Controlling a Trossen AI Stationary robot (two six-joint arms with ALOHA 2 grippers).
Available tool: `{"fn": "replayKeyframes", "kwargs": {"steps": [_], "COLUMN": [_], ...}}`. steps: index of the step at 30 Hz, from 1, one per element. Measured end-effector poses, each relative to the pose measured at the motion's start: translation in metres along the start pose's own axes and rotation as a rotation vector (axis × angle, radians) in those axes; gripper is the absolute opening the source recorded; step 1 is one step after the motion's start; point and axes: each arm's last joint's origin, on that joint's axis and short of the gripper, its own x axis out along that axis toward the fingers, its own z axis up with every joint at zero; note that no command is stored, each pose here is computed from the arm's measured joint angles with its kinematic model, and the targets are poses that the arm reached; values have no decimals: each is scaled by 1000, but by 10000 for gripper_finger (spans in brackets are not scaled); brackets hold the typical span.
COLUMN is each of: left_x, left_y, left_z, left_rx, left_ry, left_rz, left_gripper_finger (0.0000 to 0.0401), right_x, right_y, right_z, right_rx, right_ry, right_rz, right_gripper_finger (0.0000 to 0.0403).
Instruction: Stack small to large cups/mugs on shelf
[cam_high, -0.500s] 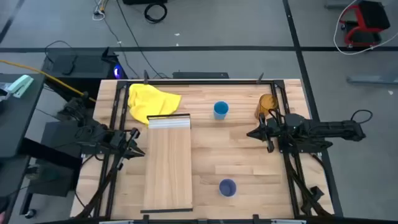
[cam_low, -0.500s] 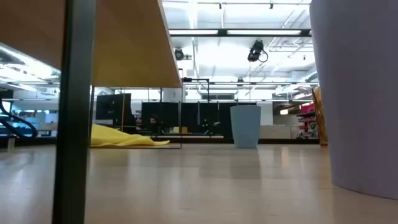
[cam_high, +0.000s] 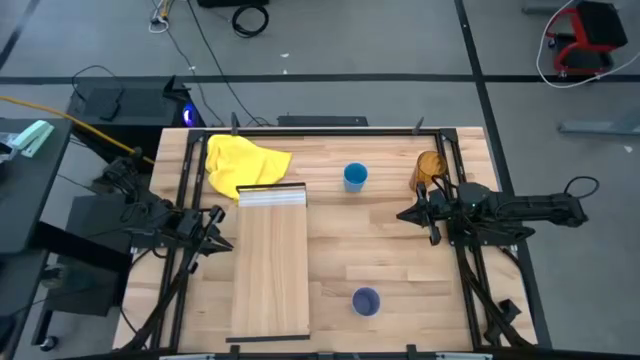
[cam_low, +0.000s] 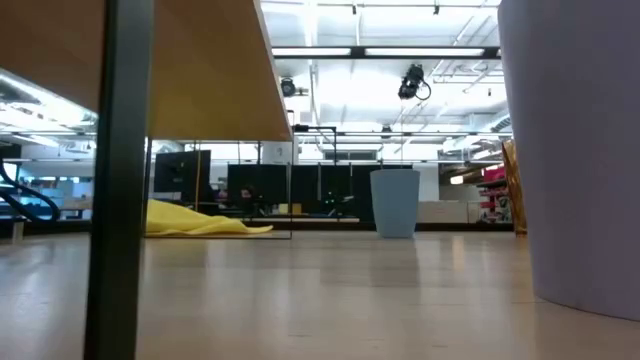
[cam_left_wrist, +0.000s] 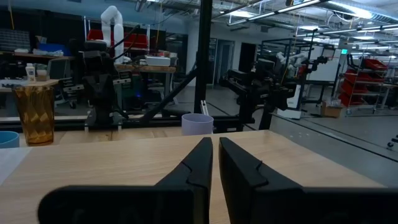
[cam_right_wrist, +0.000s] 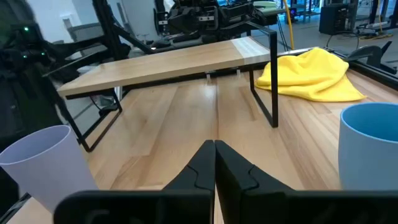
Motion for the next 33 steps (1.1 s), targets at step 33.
{"fn": "replayKeyframes", "kwargs": {"steps": [33], "left_x": [-17], "left_y": [5], "left_z": [57], "left_rx": [-195], "left_ry": [-593], "left_rz": [8], "left_gripper_finger": [31], "right_x": [-1], "right_y": [3], "right_z": [15], "right_rx": [251], "right_ry": [-155], "right_rz": [47], "right_gripper_finger": [10]}}
